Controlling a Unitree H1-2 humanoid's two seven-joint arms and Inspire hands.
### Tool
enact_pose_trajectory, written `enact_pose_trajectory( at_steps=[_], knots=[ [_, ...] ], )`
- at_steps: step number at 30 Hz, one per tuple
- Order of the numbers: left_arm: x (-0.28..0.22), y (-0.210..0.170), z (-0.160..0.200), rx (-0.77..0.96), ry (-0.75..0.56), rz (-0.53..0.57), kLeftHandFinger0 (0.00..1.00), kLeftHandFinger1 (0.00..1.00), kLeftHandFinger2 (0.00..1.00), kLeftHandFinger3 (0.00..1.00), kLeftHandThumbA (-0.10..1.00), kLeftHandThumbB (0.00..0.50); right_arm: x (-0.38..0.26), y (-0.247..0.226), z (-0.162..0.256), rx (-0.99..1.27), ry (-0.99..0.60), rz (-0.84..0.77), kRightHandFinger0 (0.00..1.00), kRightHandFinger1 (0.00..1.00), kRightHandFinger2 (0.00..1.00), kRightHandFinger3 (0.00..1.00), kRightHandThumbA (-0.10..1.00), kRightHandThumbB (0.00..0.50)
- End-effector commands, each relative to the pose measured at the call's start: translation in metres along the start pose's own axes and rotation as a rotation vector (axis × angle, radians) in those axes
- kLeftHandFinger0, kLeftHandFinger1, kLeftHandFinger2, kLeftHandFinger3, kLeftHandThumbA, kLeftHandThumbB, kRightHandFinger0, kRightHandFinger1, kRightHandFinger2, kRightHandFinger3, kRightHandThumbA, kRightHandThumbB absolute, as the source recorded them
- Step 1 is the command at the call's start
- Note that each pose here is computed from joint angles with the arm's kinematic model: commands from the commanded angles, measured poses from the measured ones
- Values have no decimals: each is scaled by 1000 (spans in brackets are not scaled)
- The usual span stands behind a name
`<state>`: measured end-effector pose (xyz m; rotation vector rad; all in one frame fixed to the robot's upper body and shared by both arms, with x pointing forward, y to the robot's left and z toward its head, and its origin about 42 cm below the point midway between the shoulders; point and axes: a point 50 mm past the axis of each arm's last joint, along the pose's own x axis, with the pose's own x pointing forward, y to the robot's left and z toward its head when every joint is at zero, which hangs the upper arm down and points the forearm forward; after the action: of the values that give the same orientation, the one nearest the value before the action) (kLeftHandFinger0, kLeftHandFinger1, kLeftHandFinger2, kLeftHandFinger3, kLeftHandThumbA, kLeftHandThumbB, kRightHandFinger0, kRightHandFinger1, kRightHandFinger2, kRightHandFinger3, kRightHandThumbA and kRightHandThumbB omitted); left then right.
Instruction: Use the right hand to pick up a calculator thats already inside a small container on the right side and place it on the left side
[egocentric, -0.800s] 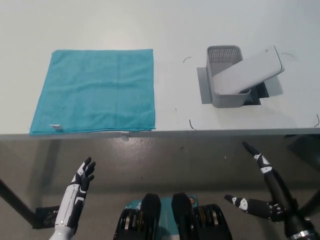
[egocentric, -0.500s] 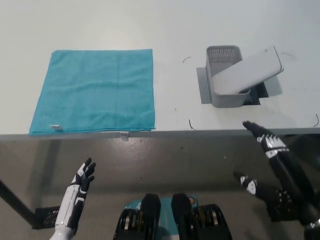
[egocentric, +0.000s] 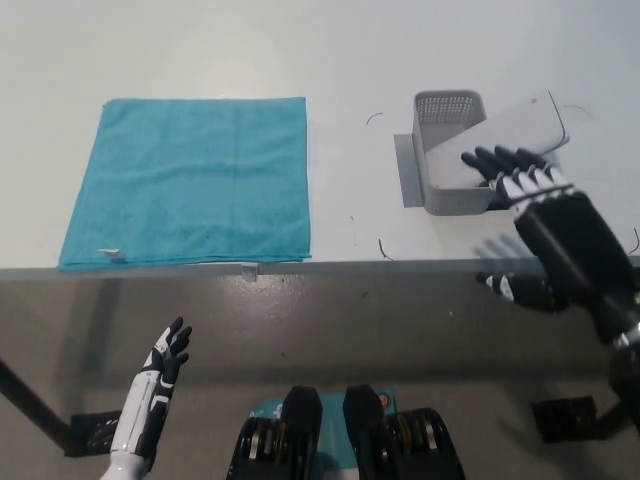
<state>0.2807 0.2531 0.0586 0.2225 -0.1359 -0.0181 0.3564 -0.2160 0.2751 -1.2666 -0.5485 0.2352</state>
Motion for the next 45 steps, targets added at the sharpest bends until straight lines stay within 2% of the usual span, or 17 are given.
enact_pose_trajectory(
  at_steps=[1, 9, 10, 23, 29, 45],
  knots=[
    [13, 9, 19, -6, -143, 38, 1000, 1000, 1000, 1000, 1000, 0, 43, -38, -22, -343, 197, 88, 1000, 1000, 1000, 1000, 1000, 410],
    [13, 10, 18, -18, -144, 38, 1000, 1000, 1000, 1000, 1000, 0, 61, -36, -42, -425, 272, 153, 1000, 1000, 1000, 1000, 1000, 396],
    [13, 10, 18, -17, -145, 38, 1000, 1000, 1000, 1000, 1000, 0, 63, -35, -48, -433, 278, 160, 1000, 1000, 1000, 1000, 1000, 414],
    [11, 9, 18, -27, -144, 29, 1000, 1000, 1000, 1000, 1000, 0, 85, -31, -74, -501, 321, 177, 1000, 1000, 1000, 1000, 1000, 437],
    [12, 9, 18, -24, -146, 28, 1000, 1000, 1000, 1000, 1000, 0, 95, -30, -79, -511, 330, 172, 1000, 1000, 1000, 1000, 1000, 456],
    [12, 9, 15, -5, -135, 23, 1000, 1000, 1000, 1000, 1000, 0, 114, -26, -67, -518, 297, 146, 1000, 1000, 1000, 1000, 1000, 454]
  ],
)
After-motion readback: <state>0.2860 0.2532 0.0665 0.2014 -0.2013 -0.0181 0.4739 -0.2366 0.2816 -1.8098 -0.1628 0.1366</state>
